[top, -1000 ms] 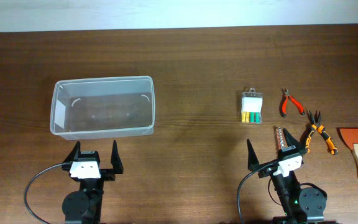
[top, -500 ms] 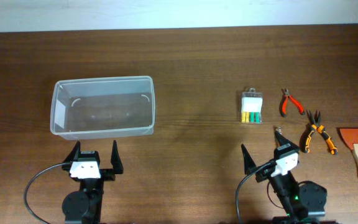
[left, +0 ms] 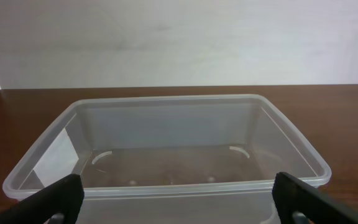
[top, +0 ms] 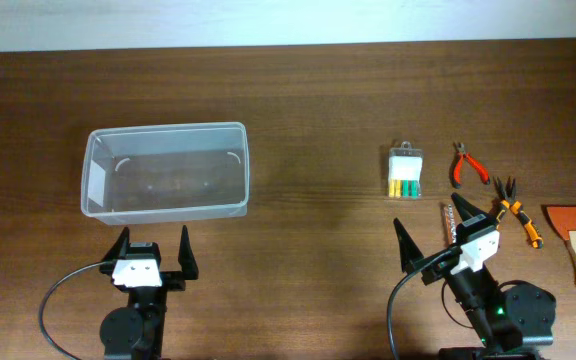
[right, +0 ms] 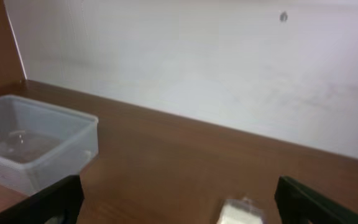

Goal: Pack container
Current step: 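Lift the right gripper and swing it left toward the clear container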

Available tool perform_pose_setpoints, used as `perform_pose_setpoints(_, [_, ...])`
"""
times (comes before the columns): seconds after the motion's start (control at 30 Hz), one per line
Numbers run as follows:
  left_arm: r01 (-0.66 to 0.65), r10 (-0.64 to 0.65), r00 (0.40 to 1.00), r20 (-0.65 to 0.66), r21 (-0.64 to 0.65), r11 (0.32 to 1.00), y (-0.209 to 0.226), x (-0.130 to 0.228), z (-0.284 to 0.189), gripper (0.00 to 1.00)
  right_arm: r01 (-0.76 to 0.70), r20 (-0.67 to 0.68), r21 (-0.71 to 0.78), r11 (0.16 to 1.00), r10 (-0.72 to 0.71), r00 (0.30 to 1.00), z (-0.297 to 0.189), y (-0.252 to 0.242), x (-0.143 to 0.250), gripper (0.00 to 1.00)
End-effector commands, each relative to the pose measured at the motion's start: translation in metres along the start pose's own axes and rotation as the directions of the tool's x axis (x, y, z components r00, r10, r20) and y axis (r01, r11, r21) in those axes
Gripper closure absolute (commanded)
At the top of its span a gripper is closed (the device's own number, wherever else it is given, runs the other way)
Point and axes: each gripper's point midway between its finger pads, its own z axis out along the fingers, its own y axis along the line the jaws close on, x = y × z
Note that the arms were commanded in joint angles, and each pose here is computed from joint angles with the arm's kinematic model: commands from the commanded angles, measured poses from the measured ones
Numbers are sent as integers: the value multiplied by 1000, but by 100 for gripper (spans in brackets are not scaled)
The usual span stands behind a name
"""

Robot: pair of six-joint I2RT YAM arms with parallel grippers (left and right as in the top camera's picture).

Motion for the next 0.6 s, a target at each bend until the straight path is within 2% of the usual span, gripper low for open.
perform_pose_setpoints(0.0, [-15,15,1000,4,-15,1000,3,1,0,1,1,31,-20,1000,0,1000,-1,4,-12,1])
perform_pose_setpoints(0.2, [-15,15,1000,4,-15,1000,3,1,0,1,-56,14,-58,997,57,998,2,9,-10,1])
perform_pose_setpoints(0.37, [-15,15,1000,3,-15,1000,3,1,0,1,-106,-51,-111,988,101,994,16,12,-17,1])
perform_pose_setpoints(0.5, [-16,16,1000,-7,-16,1000,3,4,1,1,-96,-177,-124,988,73,981,37,5,-25,1])
perform_pose_setpoints(0.57, [-16,16,1000,-20,-15,1000,3,6,1,1,-105,-288,-112,988,69,955,52,0,-26,0])
